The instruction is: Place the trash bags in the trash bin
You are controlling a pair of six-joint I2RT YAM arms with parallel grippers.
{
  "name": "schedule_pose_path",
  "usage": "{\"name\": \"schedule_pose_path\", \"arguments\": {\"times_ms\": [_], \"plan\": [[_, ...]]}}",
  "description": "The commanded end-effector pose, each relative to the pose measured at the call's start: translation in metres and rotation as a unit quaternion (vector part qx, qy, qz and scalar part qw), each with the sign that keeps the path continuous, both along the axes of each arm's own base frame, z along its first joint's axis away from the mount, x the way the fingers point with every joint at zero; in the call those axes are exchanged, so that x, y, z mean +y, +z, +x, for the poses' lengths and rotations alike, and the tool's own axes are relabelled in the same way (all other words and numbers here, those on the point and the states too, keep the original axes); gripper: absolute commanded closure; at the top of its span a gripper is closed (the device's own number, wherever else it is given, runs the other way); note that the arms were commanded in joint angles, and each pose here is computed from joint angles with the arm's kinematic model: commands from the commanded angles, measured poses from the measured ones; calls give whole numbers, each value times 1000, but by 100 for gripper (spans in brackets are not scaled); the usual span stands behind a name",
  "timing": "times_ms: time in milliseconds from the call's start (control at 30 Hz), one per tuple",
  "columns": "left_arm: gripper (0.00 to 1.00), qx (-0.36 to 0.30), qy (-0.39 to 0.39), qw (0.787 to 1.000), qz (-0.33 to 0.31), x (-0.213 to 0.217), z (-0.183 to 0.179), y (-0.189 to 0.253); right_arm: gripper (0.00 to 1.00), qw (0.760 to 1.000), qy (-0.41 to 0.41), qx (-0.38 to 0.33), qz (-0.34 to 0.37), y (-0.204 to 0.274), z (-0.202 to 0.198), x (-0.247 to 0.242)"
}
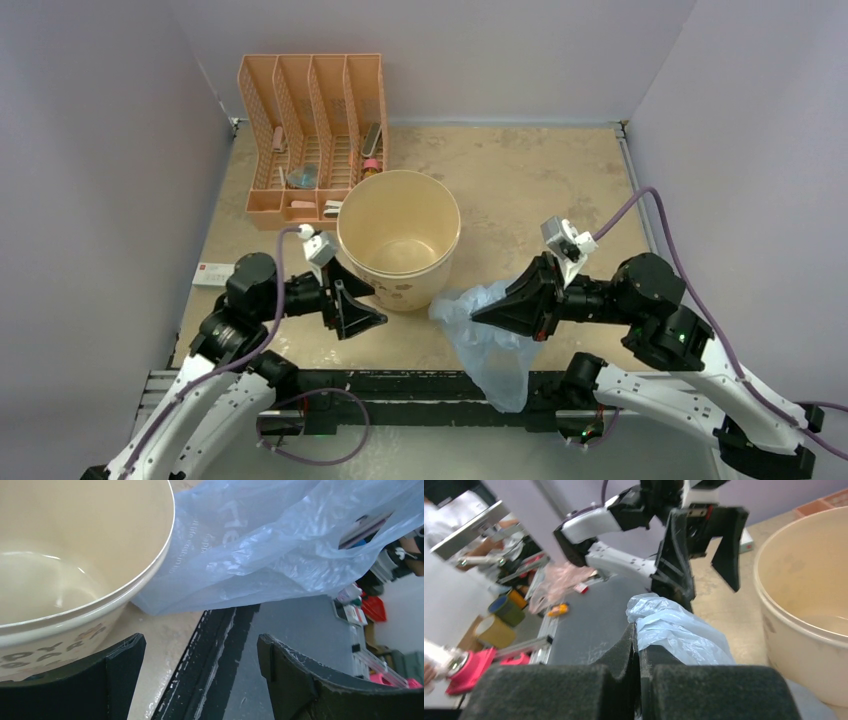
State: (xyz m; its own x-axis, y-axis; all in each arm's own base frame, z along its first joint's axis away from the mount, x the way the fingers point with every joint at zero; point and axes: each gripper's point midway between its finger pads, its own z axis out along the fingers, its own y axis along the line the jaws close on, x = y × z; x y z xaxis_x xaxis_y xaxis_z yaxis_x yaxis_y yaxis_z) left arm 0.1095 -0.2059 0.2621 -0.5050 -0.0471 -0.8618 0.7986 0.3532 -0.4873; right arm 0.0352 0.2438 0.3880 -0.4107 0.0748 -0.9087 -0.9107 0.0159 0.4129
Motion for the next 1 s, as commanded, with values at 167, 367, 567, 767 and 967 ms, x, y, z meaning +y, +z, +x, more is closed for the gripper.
{"name": "schedule_pose_path", "arguments": {"times_ms": [167,367,567,767,967], "plan": [[17,-28,-47,998,-25,-18,9,0,100,977,-201,64,-10,-3,75,1],[13,-38,-30,999,-10,-35,4,-14,100,968,-243,65,3,7,94,3],[12,-63,-46,997,11,-72,-10,-40,100,954,-289,78,-7,1,112,1],[9,-105,-53,993,9,-93,-14,-57,100,954,-289,82,-10,-2,109,-3],[8,-201,-58,977,-41,-95,-27,-71,100,954,-287,90,-10,-5,107,-5]]}}
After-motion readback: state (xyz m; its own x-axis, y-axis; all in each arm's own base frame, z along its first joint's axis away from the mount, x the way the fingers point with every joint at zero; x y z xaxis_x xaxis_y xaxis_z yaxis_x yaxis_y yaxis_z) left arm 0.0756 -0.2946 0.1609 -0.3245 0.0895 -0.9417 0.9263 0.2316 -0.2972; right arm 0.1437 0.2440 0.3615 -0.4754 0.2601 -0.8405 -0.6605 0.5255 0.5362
